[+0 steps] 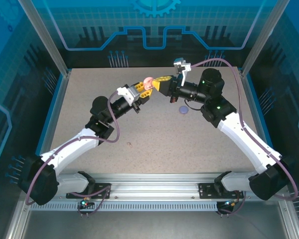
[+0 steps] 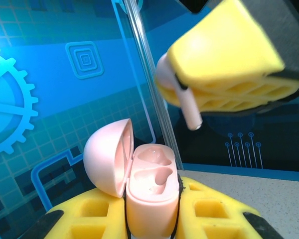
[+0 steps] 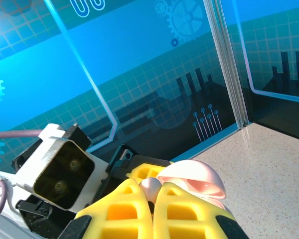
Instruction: Insert the wireless bluetooth earbuds into the charging case
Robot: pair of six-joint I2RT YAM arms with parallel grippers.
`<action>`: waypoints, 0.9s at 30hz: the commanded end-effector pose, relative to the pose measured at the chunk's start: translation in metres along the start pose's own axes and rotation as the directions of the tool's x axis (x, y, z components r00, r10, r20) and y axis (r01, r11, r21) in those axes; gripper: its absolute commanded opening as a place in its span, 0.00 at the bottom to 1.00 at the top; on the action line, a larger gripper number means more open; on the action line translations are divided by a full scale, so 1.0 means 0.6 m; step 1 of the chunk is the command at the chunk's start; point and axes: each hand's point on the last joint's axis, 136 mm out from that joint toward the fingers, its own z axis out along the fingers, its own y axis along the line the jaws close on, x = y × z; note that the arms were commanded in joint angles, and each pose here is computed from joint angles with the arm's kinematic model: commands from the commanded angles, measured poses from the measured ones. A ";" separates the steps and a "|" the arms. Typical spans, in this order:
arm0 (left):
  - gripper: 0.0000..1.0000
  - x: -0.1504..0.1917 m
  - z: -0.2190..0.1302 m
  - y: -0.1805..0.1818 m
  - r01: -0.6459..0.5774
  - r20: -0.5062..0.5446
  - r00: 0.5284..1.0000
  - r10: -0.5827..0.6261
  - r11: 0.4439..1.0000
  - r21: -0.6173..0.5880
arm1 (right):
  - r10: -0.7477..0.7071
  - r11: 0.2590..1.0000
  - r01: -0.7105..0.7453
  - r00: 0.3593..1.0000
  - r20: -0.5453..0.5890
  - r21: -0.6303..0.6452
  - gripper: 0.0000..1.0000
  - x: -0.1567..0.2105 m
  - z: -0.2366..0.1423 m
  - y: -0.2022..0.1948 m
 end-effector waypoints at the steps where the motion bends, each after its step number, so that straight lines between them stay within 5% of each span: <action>1: 0.00 -0.063 -0.002 -0.005 -0.011 0.091 0.996 0.009 1.000 0.021 | -0.025 0.999 0.026 0.999 0.032 -0.020 0.01 -0.024 0.001 0.004; 27: 0.00 -0.072 -0.006 -0.006 -0.014 0.099 0.995 0.012 1.000 0.017 | -0.024 0.998 0.024 1.000 0.005 0.054 0.00 -0.004 -0.001 -0.031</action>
